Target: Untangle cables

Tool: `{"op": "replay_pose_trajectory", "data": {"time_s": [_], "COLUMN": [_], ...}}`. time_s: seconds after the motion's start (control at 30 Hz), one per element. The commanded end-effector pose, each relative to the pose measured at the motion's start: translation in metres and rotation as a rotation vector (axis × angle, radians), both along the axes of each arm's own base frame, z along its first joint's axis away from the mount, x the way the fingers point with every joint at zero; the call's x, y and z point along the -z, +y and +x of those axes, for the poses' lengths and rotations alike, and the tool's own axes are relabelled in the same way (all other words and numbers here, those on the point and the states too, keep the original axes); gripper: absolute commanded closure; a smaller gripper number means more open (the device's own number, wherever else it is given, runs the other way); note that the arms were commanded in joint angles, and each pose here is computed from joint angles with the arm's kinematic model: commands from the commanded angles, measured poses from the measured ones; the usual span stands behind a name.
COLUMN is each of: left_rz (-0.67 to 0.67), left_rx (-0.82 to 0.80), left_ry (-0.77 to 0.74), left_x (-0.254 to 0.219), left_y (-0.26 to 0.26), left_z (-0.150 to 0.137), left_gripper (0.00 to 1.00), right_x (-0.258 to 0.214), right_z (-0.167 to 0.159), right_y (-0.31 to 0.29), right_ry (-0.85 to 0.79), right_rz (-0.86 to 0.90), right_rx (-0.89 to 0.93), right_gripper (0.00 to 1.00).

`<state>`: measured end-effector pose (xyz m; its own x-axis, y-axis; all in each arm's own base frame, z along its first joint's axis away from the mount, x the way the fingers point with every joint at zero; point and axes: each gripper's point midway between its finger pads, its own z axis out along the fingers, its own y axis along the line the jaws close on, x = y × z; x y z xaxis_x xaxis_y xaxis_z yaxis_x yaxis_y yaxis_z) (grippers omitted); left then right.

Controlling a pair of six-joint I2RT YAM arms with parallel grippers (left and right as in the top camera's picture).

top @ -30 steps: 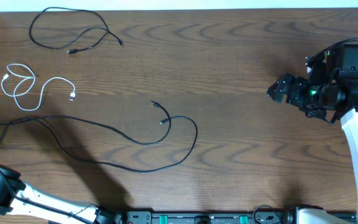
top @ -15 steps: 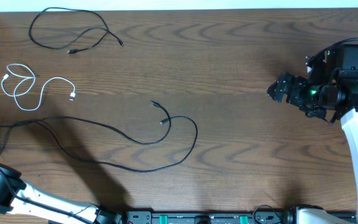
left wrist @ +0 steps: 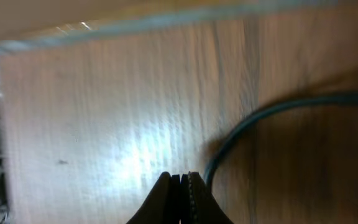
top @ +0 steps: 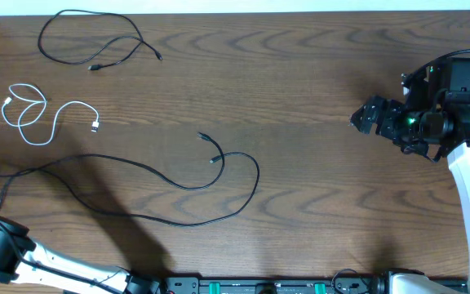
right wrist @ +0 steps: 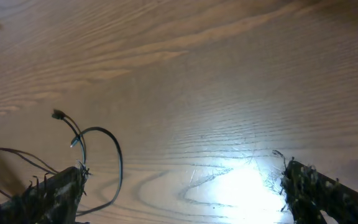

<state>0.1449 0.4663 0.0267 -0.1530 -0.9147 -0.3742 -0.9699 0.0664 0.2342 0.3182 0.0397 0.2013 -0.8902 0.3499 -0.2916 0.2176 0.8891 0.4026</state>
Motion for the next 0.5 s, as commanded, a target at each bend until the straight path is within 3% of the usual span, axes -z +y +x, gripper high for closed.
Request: {"op": "replay_pose_trajectory", "data": {"time_s": [0.0, 0.17, 0.27, 0.4, 0.47], "left_rz": [0.1, 0.087, 0.064, -0.003, -0.05], "left_rx": [-0.02, -0.011, 0.03, 0.159, 0.255], "left_ry": [-0.002, -0.018, -0.103, -0.383, -0.638], "left_x": [-0.041, -0.039, -0.038, -0.049, -0.07], "left_y": [0.011, 0.008, 0.005, -0.008, -0.02], "left_z": [-0.003, 0.0, 0.02, 0.078, 0.124], "left_gripper": [0.93, 0.92, 0.92, 0.89, 0.89], "right_x": [0.002, 0.002, 0.002, 0.002, 0.002], "right_z": [-0.001, -0.001, -0.001, -0.001, -0.001], "right_y": [0.001, 0.001, 0.001, 0.001, 0.001], "right_ry": [0.007, 0.011, 0.009, 0.01, 0.01], "right_rz": [-0.001, 0.0, 0.0, 0.0, 0.0], "right_rx": [0.004, 0.004, 0.004, 0.004, 0.005], "right_gripper": [0.01, 0.01, 0.01, 0.01, 0.01]}}
